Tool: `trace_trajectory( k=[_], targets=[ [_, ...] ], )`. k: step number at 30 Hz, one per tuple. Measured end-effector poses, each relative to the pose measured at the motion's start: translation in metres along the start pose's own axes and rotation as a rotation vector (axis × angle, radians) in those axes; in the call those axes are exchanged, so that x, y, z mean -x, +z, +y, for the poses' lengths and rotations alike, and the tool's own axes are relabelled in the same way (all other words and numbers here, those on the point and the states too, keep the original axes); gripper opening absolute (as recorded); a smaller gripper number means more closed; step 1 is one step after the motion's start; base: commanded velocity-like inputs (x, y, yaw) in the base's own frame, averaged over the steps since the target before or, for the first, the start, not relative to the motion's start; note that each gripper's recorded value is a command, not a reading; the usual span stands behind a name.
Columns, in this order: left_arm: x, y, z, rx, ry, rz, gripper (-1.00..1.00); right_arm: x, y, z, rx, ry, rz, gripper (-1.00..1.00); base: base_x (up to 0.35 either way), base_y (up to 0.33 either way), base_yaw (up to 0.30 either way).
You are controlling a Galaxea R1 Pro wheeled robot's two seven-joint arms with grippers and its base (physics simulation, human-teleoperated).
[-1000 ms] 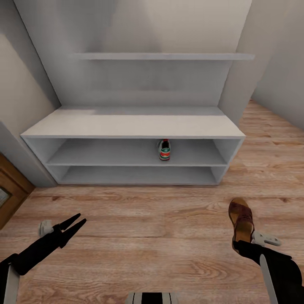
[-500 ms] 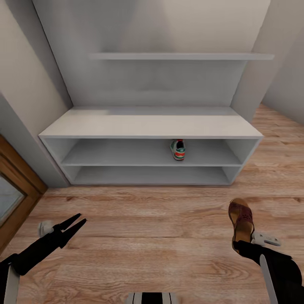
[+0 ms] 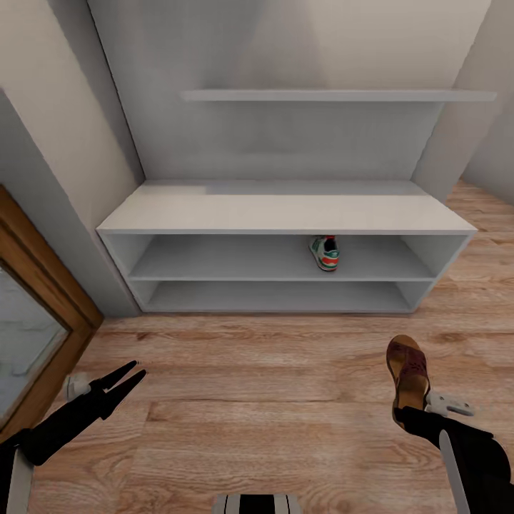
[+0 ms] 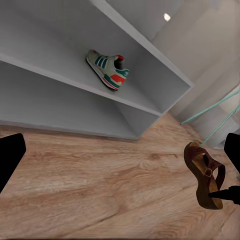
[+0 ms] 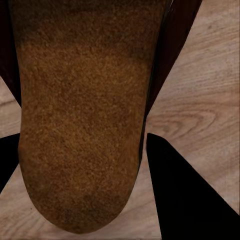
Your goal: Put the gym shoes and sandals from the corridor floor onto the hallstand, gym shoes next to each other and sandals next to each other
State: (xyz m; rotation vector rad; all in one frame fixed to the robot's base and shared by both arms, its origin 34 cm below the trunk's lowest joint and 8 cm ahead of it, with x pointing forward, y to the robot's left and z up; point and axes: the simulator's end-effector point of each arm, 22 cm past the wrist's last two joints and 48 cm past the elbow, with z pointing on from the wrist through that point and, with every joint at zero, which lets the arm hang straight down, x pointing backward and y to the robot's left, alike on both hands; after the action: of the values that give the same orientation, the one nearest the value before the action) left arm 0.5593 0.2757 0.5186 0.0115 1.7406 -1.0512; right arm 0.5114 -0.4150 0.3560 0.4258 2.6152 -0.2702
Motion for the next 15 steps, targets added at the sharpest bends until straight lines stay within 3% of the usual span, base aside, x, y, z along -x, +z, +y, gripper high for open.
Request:
trace_trajectory(
  k=[5,15],
  targets=[
    [0.0001,0.0,-0.0002,-0.001,-0.001,-0.001,1.0,0.0001,-0.0002,0.0,0.0,0.0,0.0,-1.0,0.0,0.186,0.0],
    [0.0003,0.0,-0.0003,-0.002,-0.001,-0.002,1.0,0.0002,-0.0002,0.0001,0.0,0.0,0.0,-1.0,0.0,0.017,0.0]
  ],
)
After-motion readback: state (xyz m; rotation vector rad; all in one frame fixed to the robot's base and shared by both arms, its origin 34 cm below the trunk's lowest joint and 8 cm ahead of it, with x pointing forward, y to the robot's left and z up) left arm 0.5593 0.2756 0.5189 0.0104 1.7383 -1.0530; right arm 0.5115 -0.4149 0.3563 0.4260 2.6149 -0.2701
